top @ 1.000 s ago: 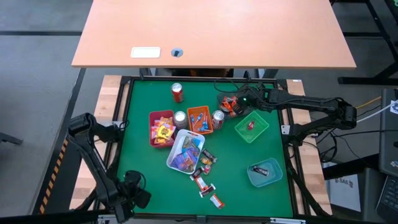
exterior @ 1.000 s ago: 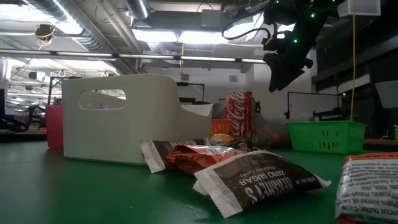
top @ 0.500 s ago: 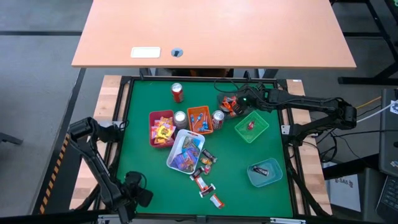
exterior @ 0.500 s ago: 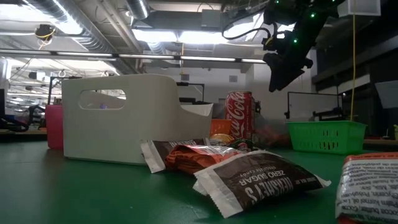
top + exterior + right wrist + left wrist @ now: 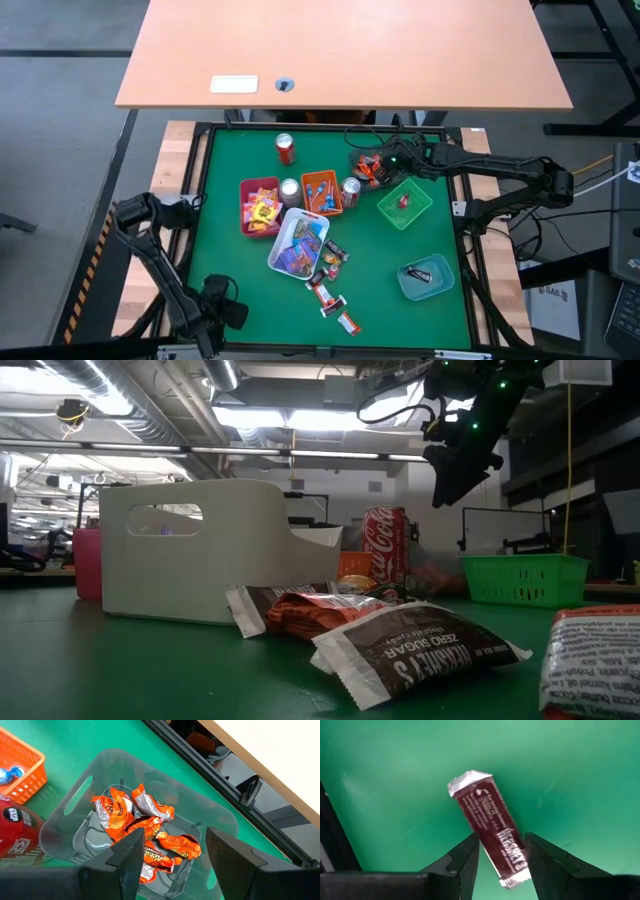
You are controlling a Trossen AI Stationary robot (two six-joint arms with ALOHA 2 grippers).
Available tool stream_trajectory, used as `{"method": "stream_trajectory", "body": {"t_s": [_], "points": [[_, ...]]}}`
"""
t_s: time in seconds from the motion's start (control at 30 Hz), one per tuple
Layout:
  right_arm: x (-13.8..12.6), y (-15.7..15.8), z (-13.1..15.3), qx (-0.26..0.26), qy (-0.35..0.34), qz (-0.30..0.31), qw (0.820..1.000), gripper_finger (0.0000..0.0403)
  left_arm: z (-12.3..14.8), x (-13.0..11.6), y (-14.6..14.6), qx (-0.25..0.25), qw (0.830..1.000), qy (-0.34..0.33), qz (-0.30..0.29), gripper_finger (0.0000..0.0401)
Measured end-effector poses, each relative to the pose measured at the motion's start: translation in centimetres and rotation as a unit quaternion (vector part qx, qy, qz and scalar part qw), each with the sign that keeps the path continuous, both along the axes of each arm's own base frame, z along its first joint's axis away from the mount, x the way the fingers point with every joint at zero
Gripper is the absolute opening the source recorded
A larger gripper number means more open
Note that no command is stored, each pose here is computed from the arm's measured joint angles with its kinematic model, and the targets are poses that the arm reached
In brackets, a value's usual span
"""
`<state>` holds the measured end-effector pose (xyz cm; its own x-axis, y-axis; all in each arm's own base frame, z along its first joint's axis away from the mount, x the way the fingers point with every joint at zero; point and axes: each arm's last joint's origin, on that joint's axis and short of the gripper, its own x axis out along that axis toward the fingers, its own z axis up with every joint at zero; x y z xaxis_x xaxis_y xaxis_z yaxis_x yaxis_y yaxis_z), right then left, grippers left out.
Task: Sort candy
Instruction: Put the brown chocolate into the blue bin
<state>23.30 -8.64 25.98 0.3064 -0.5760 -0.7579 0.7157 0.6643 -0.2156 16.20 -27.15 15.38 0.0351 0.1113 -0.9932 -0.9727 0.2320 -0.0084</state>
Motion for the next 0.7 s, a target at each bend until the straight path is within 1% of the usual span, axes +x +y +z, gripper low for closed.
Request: {"method": "stream_trajectory", "body": {"t_s": [0.17, 0.3, 0.43, 0.57, 0.7], "points": [[0.0, 0.0, 0.0, 0.002, 0.000, 0.001, 1.000, 0.0209, -1.1, 0.1, -0.2, 0.013, 1.000, 0.007, 0.000, 0.0147], [0.0, 0.1, 0.0, 0.014, -0.004, 0.008, 1.000, 0.0209, -1.5, 0.2, -0.4, 0.013, 1.000, 0.016, -0.001, 0.0147], [0.1, 0.1, -0.1, 0.021, -0.006, 0.013, 1.000, 0.0209, -1.6, 0.1, -0.4, 0.010, 0.999, 0.028, -0.016, 0.0145], [0.1, 0.1, -0.1, 0.021, -0.006, 0.014, 1.000, 0.0209, -1.7, 0.1, -0.4, 0.011, 0.999, 0.028, -0.025, 0.0125], [0.1, 0.1, -0.1, 0.021, -0.006, 0.014, 1.000, 0.0209, -1.7, 0.2, -0.4, 0.015, 0.999, 0.024, -0.042, 0.0091]]}}
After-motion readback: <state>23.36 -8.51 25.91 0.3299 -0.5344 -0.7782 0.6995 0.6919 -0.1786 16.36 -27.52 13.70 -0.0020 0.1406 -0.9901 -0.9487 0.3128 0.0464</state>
